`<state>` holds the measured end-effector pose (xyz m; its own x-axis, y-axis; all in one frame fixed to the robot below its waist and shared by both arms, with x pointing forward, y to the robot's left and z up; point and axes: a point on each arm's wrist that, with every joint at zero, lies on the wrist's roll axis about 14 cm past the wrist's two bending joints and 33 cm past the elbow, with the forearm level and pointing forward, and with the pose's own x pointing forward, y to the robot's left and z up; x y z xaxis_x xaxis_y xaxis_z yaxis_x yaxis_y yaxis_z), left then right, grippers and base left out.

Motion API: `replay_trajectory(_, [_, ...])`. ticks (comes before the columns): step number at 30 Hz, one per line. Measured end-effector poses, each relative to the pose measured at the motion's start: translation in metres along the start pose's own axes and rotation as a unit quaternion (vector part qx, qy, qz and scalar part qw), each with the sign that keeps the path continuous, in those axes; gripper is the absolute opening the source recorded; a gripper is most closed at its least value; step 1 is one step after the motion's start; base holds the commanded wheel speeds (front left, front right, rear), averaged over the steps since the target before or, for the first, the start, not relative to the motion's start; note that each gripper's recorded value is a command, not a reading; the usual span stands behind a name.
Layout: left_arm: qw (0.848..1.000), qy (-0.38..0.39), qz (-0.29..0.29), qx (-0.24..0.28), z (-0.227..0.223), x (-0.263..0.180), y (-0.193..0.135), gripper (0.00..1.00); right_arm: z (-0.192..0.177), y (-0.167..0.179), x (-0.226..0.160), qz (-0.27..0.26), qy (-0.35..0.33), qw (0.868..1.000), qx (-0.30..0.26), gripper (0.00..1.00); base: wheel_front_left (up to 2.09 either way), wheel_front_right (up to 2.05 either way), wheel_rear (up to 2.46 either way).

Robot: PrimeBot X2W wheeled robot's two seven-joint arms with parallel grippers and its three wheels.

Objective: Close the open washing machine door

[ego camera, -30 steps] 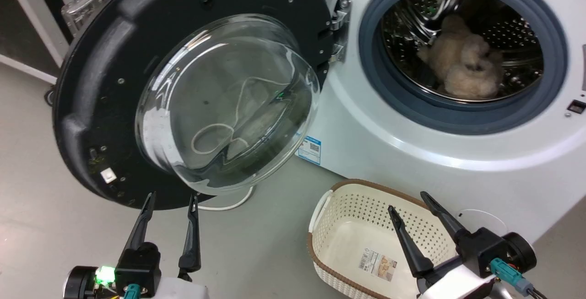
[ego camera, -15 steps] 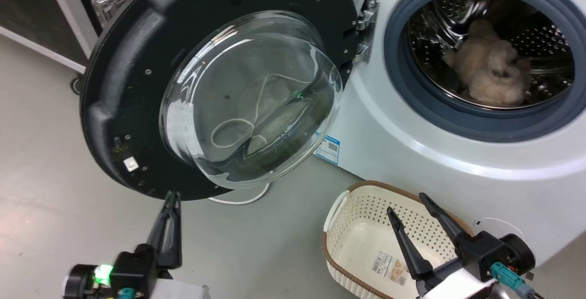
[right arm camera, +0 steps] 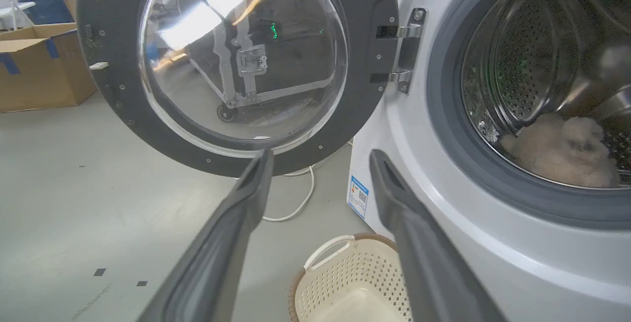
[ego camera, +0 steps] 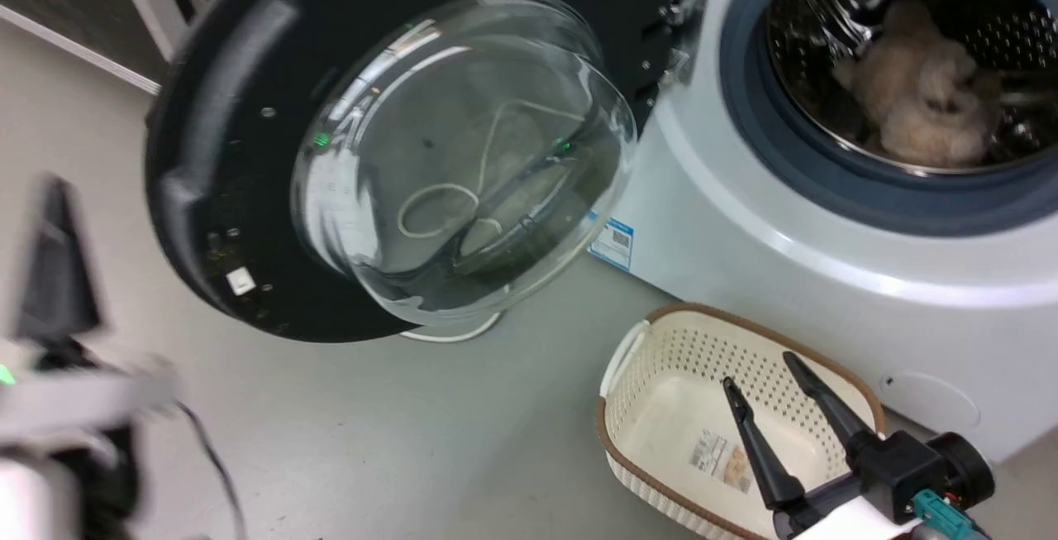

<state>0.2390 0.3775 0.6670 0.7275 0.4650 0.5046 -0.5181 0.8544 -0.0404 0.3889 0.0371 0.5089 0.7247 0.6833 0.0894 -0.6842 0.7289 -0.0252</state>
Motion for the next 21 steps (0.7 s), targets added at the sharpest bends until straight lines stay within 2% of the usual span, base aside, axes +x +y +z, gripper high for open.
replay_trajectory(3, [1.000, 0.009, 0.019, -0.012, 0.001, 0.029, 0.026, 0.00, -0.004, -0.007, -0.002, -0.006, 0.002, 1.000, 0.002, 1.00, 0.00, 0.00, 0.00])
replay_trajectory(8, [0.992, 0.048, 0.071, -0.090, -0.005, 0.074, 0.066, 0.00, -0.008, -0.021, -0.003, -0.015, 0.000, 1.000, 0.003, 1.00, 0.00, 0.00, 0.00])
replay_trajectory(11, [0.980, 0.080, 0.097, -0.153, -0.020, 0.092, 0.076, 0.00, -0.010, -0.028, -0.004, -0.025, 0.001, 1.000, 0.009, 1.00, 0.00, 0.00, 0.00])
replay_trajectory(13, [0.974, 0.116, 0.100, -0.168, -0.037, 0.099, 0.075, 0.00, -0.013, -0.029, -0.006, -0.026, 0.005, 1.000, 0.012, 1.00, 0.00, 0.00, 0.00])
replay_trajectory(19, [0.928, 0.221, 0.123, -0.272, -0.092, 0.103, 0.064, 0.00, -0.015, -0.038, -0.008, -0.033, 0.007, 0.999, 0.010, 1.00, 0.00, 0.00, 0.00])
replay_trajectory(20, [0.917, 0.235, 0.124, -0.298, -0.098, 0.103, 0.061, 0.00, -0.015, -0.040, -0.009, -0.035, 0.007, 0.999, 0.010, 1.00, 0.00, 0.00, 0.00])
replay_trajectory(21, [0.886, 0.263, 0.125, -0.362, -0.111, 0.101, 0.051, 0.00, -0.016, -0.041, -0.010, -0.037, 0.009, 0.999, 0.009, 1.00, 0.00, 0.00, 0.00])
